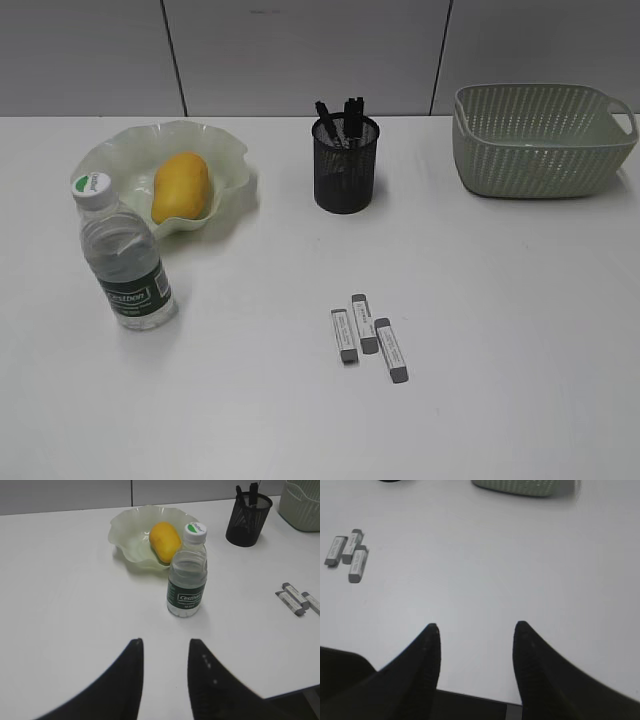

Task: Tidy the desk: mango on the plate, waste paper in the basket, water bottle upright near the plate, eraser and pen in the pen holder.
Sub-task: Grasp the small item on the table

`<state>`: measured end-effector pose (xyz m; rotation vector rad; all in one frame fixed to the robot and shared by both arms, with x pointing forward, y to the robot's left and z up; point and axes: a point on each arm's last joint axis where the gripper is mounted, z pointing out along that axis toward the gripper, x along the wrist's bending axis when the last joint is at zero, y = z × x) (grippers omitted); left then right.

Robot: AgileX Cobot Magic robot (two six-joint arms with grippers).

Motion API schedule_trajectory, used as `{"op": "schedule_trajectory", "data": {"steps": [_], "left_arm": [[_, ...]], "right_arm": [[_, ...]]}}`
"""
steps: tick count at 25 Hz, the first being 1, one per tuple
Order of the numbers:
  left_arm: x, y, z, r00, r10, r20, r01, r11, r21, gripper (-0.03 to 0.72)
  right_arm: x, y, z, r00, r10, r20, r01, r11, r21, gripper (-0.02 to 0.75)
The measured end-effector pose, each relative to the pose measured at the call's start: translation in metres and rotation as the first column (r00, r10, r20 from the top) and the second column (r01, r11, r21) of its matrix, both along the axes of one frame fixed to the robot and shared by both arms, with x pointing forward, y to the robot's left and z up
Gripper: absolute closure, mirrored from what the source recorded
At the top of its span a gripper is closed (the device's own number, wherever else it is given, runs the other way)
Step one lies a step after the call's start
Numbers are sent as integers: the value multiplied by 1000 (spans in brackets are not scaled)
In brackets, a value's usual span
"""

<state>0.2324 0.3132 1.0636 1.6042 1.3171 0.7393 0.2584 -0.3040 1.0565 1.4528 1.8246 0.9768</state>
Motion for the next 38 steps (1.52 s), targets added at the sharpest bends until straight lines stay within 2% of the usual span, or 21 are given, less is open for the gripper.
{"op": "schedule_trajectory", "data": {"steps": [4,10,17,21,26,31,34,38], "left_arm": [[0,0,0,1000,0,0,0,1000,0,461],[4,-2,0,1000,0,-26,0,1000,11,461],[27,-11,0,987,5,-158,5,998,65,461],[46,-21,-4,961,7,-275,21,995,100,459],[80,-43,-1,917,-45,-396,87,992,87,418],[116,-71,3,882,-180,-436,210,977,21,338],[139,-85,0,856,-201,-477,221,975,-15,323],[159,-98,2,834,-216,-508,242,970,-15,320]], "right_arm": [[-10,-4,1,996,-68,63,66,997,25,354],[-23,-8,1,988,-76,136,69,996,56,354],[-23,-8,1,988,-73,136,65,996,61,354],[-23,-8,1,988,-72,135,65,996,62,354],[-23,-8,1,988,-72,135,65,996,62,354],[-23,-8,1,988,-72,135,65,996,62,354],[-23,-8,1,988,-72,135,65,996,62,354],[-23,-8,1,988,-73,135,65,996,62,354]]}}
